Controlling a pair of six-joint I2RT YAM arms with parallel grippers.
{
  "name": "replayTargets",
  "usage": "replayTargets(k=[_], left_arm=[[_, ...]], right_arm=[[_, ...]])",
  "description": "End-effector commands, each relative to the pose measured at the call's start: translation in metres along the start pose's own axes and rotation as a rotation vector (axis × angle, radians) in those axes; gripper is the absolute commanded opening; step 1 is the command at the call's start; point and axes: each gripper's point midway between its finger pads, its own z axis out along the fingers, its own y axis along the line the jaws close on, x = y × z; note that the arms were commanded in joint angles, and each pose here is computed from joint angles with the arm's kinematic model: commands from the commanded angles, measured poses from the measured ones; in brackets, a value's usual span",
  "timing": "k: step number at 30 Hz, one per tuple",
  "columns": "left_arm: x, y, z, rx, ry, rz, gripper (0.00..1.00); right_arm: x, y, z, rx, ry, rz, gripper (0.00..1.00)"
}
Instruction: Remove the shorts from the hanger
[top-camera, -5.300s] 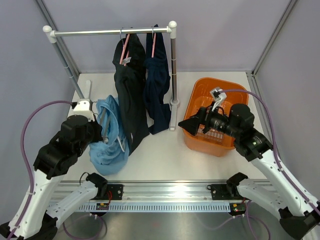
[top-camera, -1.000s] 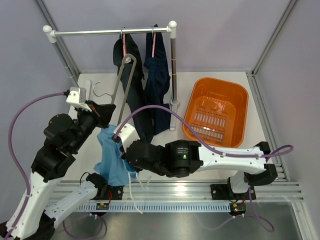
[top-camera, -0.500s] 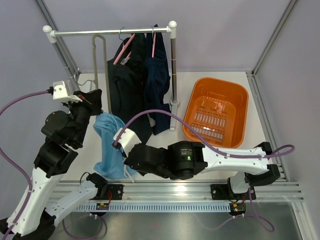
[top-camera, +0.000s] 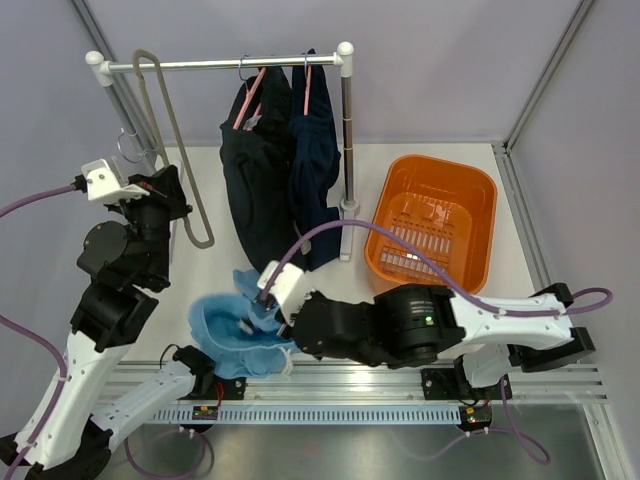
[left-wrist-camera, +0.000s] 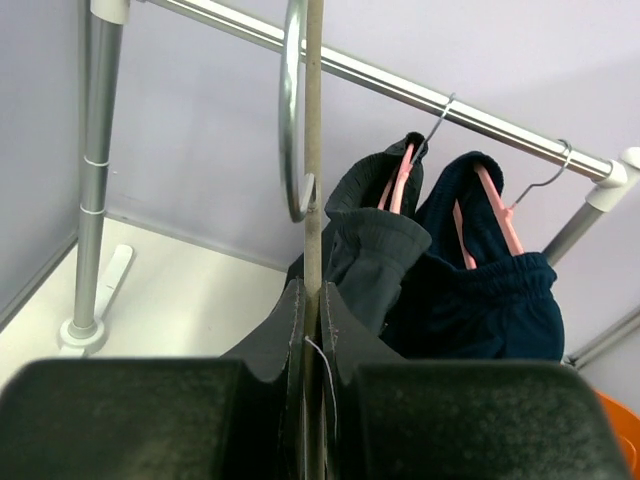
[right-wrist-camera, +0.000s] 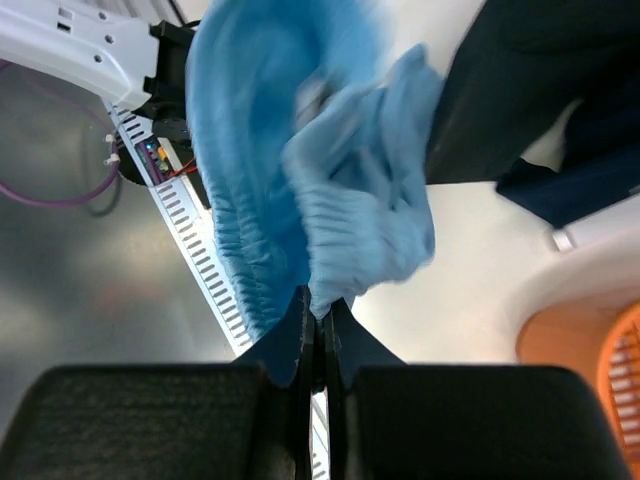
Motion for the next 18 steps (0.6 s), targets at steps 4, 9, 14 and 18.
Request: replayTargets(k=[4, 9, 14, 18], left_arm=[[-0.024, 0.000, 0.006, -0.035, -0.072, -0.026, 0.00], [-0.007, -0.010, 0.001, 0.035, 0.005, -0.017, 0.00], [0.012, -0.011, -0.007, 0.078, 0.070, 0.001, 0.00], [0.029, -0.014, -0.013, 0.115, 0.129, 0.016, 0.00]], right_arm=[[-0.022, -0.063, -0.060, 0.171, -0.145, 0.106, 0.00], [-0.070, -0.122, -0.108, 0.376, -0.335, 0.183, 0.00], [-0.102, -0.208, -0.151, 0.650, -0.473, 0.275, 0.00], [-0.130, -0.268, -0.197, 0.802, -0.636, 0.359, 0.00]])
